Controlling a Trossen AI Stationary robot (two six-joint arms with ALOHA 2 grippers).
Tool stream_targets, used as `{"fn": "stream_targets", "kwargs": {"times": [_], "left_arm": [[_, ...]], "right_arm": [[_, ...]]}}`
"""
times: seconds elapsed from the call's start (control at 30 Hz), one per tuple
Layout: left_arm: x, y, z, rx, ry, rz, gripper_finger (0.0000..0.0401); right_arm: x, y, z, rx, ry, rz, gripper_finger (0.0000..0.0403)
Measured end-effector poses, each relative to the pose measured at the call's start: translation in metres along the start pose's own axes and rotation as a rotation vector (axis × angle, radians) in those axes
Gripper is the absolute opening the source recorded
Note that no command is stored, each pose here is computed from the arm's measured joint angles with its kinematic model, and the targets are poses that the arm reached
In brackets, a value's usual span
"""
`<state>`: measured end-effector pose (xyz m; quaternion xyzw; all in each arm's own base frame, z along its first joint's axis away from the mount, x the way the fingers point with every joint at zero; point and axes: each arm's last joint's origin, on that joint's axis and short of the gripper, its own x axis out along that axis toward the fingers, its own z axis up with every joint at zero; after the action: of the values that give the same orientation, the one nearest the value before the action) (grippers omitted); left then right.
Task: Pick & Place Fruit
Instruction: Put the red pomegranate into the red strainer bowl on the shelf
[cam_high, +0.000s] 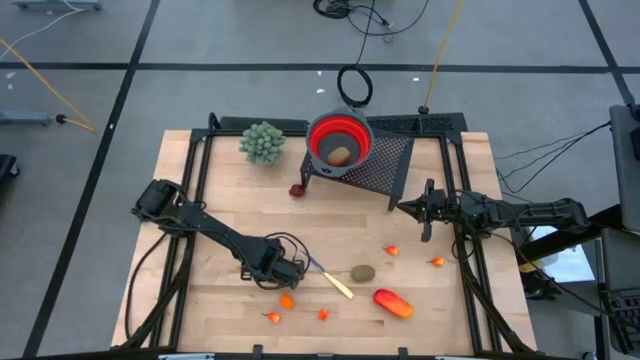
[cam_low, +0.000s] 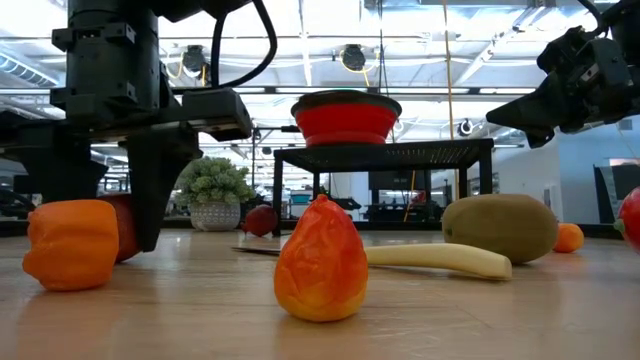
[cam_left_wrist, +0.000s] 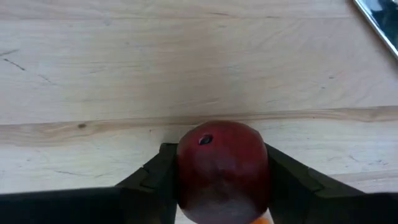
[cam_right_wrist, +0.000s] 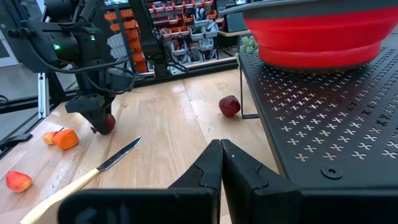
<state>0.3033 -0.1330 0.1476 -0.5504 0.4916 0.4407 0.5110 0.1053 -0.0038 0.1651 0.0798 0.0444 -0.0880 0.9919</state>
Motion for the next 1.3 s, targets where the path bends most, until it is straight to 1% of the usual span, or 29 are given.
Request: {"fn": "stream_targets", "kwargs": {"times": [0.1,0.27,0.37,0.47,0.53,0.63,0.73,0.83,0.97,1.17,1.3], "left_arm": [[0.0,0.0,0.0,0.006,-0.003,0.001,0.0168],[-0.007,0.004,0.002,0.052,-0.005,0.02,0.0188],[-0.026,0.01,0.005,0.077,-0.004,0.024,0.0189],[-0.051,0.018,0.008,0.097,-0.021,-0.008,0.0182],[-0.071,0.023,0.011,0.108,-0.049,-0.063,0.0178],[-0.098,0.03,0.015,0.161,-0.122,-0.192,0.0178],[-0.123,0.034,0.017,0.248,-0.269,-0.352,0.0182],[-0.143,0.035,0.019,0.333,-0.424,-0.488,0.0183],[-0.162,0.032,0.018,0.459,-0.575,-0.617,0.0183],[-0.182,0.017,0.012,0.656,-0.716,-0.785,0.0184],[-0.197,0.007,0.006,0.785,-0.82,-0.899,0.0184]], "right_arm": [[0.0,0.0,0.0,0.0,0.0,0.0,0.0],[0.0,0.0,0.0,-0.004,0.0,0.0,0.0],[0.0,0.0,0.0,-0.01,0.0,0.0,0.0],[0.0,0.0,0.0,-0.011,0.0,-0.001,0.0],[0.0,0.0,0.0,-0.011,0.0,0.0,0.0],[0.0,0.0,0.0,-0.011,0.0,-0.001,0.0],[0.0,0.0,0.0,-0.011,0.0,-0.001,0.0],[0.0,0.0,0.0,-0.011,0.0,0.0,0.0],[0.0,0.0,0.0,-0.013,0.0,-0.001,0.0],[0.0,0.0,0.0,-0.082,0.0,-0.001,0.0],[0.0,0.0,0.0,-0.104,0.0,0.0,0.0]]}}
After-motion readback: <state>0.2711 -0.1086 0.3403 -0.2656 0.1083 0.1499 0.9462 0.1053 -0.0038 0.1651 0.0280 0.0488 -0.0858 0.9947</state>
